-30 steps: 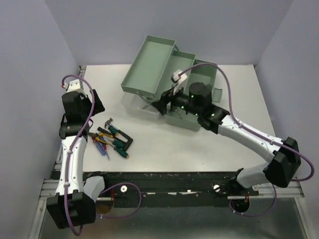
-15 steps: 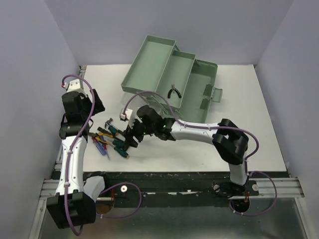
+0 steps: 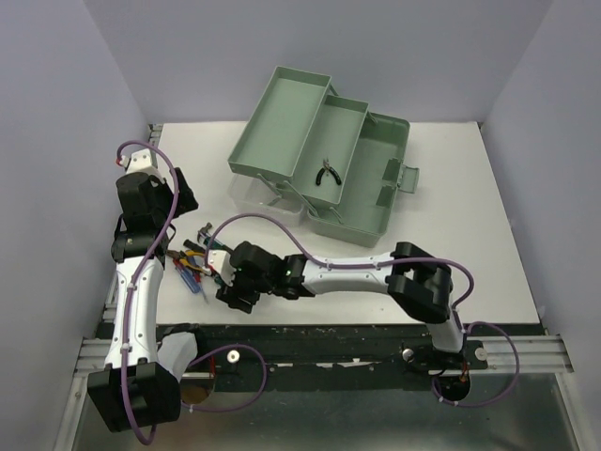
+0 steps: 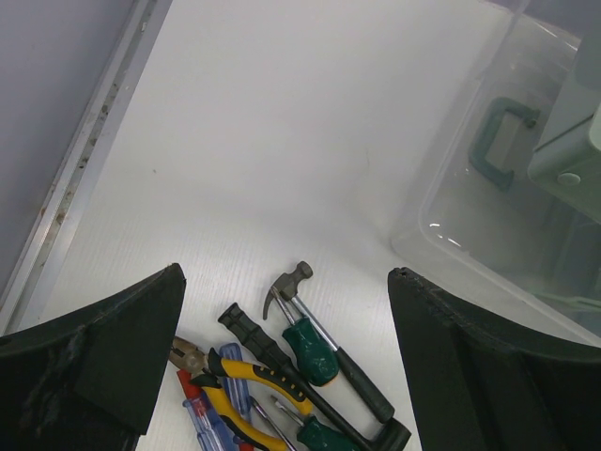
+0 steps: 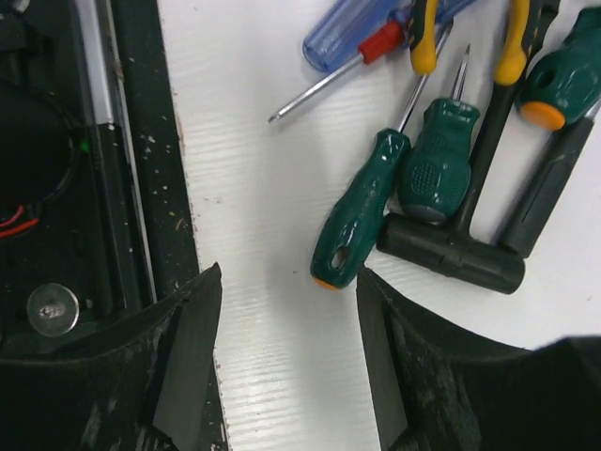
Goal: Pack the tool kit
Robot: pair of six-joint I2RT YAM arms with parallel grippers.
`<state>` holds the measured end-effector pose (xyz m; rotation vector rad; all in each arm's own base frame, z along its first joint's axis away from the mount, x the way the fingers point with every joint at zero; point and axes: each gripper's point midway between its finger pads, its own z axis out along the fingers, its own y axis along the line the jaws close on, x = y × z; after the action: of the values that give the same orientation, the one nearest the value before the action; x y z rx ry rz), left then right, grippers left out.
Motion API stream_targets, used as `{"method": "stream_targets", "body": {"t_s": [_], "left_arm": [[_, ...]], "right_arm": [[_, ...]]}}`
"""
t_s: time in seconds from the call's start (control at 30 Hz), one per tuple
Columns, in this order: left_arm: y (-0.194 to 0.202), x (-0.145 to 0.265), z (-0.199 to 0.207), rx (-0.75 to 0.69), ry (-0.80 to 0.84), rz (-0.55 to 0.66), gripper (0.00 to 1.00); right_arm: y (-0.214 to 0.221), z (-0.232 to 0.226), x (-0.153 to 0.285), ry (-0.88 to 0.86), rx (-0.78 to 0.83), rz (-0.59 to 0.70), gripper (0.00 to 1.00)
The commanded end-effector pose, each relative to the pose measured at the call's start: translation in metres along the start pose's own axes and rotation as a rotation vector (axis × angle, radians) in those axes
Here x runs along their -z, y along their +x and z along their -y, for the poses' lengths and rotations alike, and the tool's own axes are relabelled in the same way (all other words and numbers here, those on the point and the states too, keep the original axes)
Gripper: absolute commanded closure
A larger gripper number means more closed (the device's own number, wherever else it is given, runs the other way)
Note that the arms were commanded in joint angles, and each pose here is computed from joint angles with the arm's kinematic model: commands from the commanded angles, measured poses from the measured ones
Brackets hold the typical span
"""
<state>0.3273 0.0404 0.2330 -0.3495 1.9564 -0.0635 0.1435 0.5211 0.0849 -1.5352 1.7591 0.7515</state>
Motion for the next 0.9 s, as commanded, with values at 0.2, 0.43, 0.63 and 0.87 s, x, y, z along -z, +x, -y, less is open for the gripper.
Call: {"method": "stream_targets", "body": {"t_s": [0.2,0.43,0.63,0.87], "left_arm": [[-0.005,0.005,0.001,-0.005,0.010,0.027,0.01],[-0.006,0.005,0.002,-0.004,0.017,0.030,0.01],[-0.005,0.005,0.001,-0.005,0.011,0.025,0.01],[-0.005,0.004,0.004,-0.006,0.020,0.023,0.01]], "right_arm": [[0.031,0.025,-0.036,0.173,-0.162,-0.135,0.38],[0.049,0.027,-0.043,0.213,-0.149,-0.193,0.41],[0.056,0.025,-0.040,0.254,-0.105,-0.223,0.46],[0.050,0.013,-0.025,0.286,-0.051,-0.180,0.46]]}}
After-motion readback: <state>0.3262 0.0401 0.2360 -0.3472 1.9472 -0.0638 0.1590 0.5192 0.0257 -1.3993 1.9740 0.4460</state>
